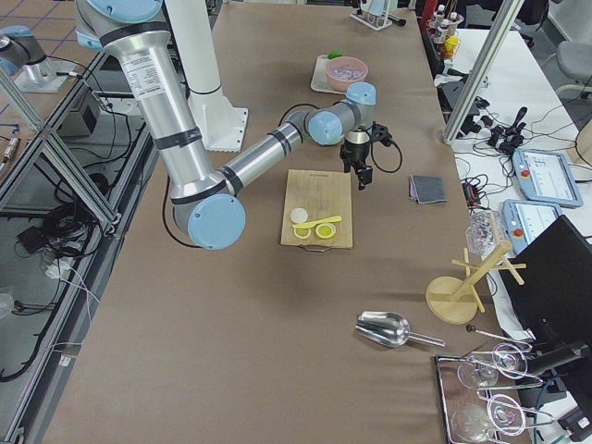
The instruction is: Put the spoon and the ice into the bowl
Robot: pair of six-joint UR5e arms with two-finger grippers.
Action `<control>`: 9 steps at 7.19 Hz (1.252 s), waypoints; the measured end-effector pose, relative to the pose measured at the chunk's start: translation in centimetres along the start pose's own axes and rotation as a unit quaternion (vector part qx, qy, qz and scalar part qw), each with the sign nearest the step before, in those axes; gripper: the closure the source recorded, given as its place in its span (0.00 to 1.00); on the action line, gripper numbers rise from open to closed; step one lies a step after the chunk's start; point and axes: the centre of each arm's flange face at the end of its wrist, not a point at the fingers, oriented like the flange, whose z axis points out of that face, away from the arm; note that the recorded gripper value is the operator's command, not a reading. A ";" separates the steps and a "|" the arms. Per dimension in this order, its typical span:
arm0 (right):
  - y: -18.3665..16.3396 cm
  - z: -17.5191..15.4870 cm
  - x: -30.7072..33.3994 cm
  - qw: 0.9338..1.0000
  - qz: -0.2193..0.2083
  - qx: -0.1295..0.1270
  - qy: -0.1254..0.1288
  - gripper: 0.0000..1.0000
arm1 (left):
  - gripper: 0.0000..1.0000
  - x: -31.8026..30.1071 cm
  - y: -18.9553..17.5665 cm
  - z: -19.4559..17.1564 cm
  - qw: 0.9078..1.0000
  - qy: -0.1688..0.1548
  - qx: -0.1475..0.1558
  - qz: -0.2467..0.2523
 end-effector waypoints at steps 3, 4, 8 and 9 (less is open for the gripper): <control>4.5 -1.0 11.5 0.997 0.069 -0.003 0.033 0.00 | 0.01 -6.1 6.3 -1.3 0.999 0.019 -0.037 -0.027; 7.8 -2.1 17.3 0.996 0.089 -0.008 0.011 0.00 | 0.01 -7.2 7.4 -1.7 0.999 0.022 -0.041 -0.028; 22.1 -0.7 33.5 0.972 0.208 -0.018 -0.106 0.00 | 0.01 -10.9 10.8 -3.0 0.993 0.022 -0.073 -0.093; 24.0 -0.1 34.2 0.968 0.222 -0.023 -0.112 0.00 | 0.01 -11.7 11.1 -3.4 0.991 0.017 -0.080 -0.110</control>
